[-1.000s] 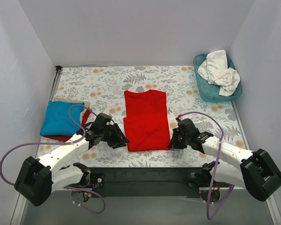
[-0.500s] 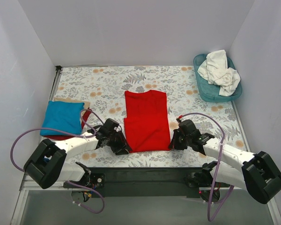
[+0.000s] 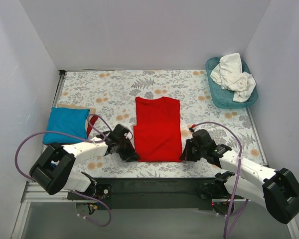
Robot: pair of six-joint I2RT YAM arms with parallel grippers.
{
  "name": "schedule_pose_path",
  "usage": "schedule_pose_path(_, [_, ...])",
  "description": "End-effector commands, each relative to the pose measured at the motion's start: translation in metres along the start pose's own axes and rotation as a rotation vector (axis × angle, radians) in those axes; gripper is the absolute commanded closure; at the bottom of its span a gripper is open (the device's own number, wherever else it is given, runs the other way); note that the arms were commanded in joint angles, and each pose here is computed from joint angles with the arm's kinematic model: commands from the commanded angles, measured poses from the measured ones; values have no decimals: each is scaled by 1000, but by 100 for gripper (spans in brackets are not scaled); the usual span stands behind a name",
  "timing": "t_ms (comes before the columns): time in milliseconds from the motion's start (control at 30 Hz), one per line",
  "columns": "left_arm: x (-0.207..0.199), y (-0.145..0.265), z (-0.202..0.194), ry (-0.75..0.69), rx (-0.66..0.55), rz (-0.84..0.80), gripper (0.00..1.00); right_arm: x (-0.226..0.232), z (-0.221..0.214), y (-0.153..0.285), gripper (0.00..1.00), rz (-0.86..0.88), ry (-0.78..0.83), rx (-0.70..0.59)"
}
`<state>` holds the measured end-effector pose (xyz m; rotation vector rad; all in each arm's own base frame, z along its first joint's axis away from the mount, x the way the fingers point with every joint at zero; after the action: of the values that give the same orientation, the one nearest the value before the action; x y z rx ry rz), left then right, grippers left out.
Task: Fold and stack the t-shirts
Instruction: Fold the tshirt
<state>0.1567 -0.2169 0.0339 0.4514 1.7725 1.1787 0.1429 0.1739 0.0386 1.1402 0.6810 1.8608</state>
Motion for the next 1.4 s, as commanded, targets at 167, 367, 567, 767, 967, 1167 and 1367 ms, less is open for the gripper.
schedule_pose_path(167, [-3,3,15,-44,-93,23,100,11,-8,11,99,80,45,20])
schedule_pose_path(367, [4,40,-1,-77,-60,53,100,32,-8,35,99,200,138,22])
schedule_pose_path(567, [-4,83,-16,-120,-47,4,100,54,-8,70,99,289,238,-6])
schedule_pose_path(767, [-10,95,-26,-127,-7,-19,100,58,-13,82,99,302,246,23])
schedule_pose_path(967, [-30,129,-23,-152,-61,-45,100,72,-3,105,99,329,254,-1])
schedule_pose_path(1167, [-60,151,-14,-185,-115,-73,100,90,24,125,99,330,257,-70])
schedule_pose_path(1367, [-100,152,7,-240,-162,-83,100,102,70,134,99,245,257,-166])
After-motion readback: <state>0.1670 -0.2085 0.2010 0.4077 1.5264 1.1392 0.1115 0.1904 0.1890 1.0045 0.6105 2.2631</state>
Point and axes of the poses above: each gripper's point midway between its finger pads, its own y axis back along the fingers, its own x axis along the line the jaws close on, z = x × y, the point moved 2 cm from there along y, back along the fingers, and after that the axes turned 7 degrees about y, right-handed, at the moved point
